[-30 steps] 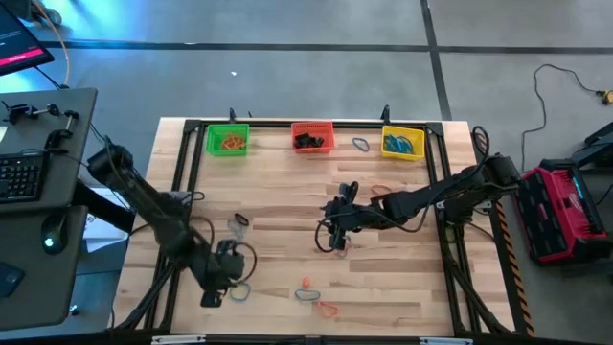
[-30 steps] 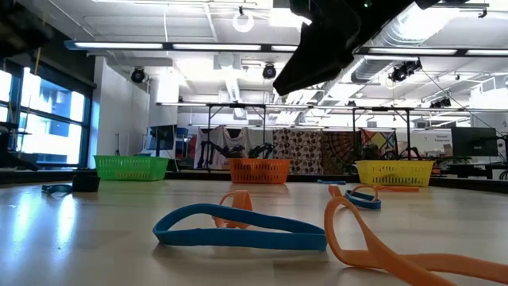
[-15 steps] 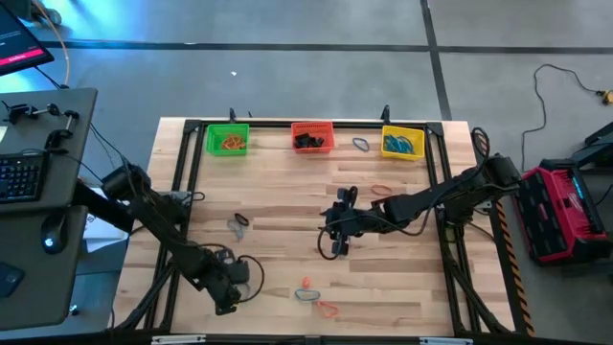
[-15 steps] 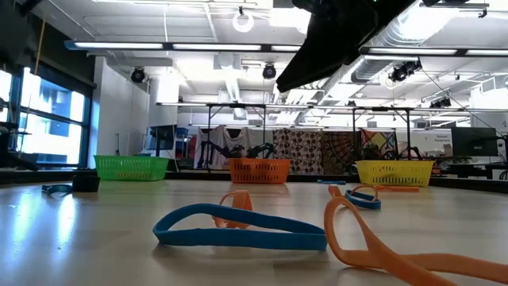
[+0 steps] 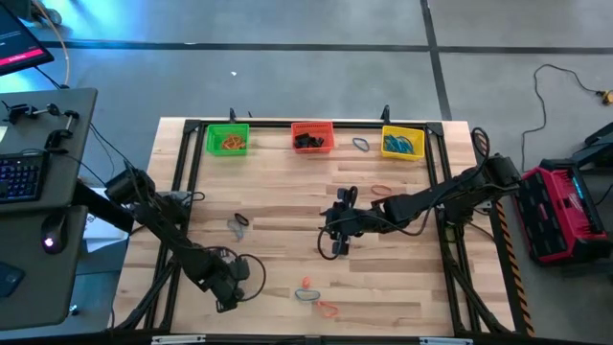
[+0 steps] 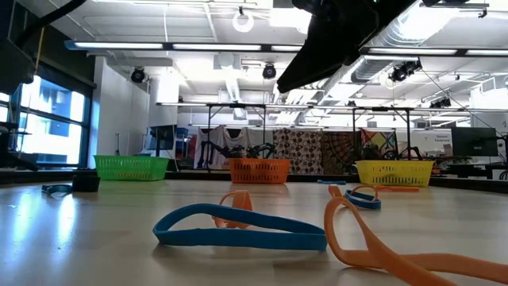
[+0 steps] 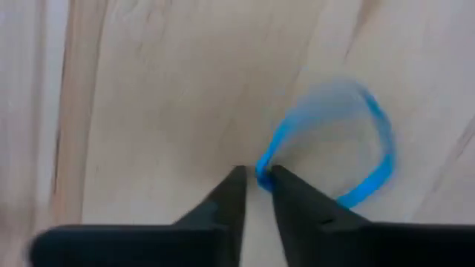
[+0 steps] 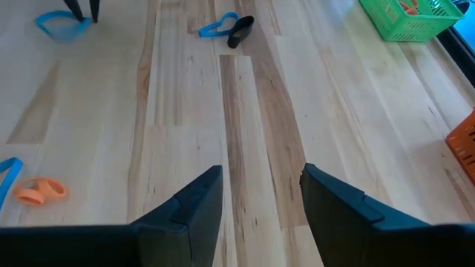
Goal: Sort rubber bands into baskets
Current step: Put the blue rubber band into the yellow bin
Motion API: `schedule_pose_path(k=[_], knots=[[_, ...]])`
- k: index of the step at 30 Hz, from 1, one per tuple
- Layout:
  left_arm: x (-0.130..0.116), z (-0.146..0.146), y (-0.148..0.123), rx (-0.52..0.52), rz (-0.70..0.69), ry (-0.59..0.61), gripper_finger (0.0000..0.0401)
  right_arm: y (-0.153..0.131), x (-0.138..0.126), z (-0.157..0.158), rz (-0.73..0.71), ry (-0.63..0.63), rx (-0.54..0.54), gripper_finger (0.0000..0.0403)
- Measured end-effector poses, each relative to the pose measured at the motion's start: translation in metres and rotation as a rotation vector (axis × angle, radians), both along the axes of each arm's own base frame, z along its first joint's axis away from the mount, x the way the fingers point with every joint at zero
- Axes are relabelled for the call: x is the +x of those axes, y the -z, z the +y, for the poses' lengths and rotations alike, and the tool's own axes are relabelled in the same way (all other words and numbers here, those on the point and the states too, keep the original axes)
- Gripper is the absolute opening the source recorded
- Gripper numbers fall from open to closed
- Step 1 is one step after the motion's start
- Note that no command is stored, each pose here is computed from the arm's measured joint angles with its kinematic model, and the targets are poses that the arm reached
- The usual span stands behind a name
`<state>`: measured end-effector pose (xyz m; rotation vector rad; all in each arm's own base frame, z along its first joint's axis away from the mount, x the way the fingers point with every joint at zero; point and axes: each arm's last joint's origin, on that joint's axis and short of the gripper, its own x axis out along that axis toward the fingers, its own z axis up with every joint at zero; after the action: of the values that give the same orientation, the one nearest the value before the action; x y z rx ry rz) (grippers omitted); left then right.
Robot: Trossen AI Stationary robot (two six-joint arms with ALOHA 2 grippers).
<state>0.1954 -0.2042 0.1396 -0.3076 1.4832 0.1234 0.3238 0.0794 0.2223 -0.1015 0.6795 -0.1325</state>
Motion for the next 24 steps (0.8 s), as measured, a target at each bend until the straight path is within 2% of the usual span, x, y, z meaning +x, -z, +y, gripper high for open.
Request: schedule_pose_path(k=[2, 4, 9, 17, 24], knots=[[0.003, 0.003, -0.003, -0.006, -0.021, 0.003, 0.0021, 0.000, 0.000, 0.001, 0.002, -0.002, -0.001, 0.0171], [0.007, 0.010, -0.009, 0.012, -0.054, -0.009, 0.0007, 0.001, -0.001, 0.002, 0.010, -0.011, -0.008, 0.0171], [0.028, 0.038, -0.023, 0.066, -0.174, -0.063, 0.0002, 0.001, -0.003, 0.006, 0.021, -0.036, -0.025, 0.0171], [0.072, 0.095, -0.041, 0.059, -0.361, -0.153, 0.0001, 0.000, 0.000, 0.007, -0.015, -0.020, -0.023, 0.0171], [0.097, 0.140, -0.050, 0.130, -0.514, -0.222, 0.0000, 0.009, 0.012, 0.008, -0.086, 0.075, 0.091, 0.0171]])
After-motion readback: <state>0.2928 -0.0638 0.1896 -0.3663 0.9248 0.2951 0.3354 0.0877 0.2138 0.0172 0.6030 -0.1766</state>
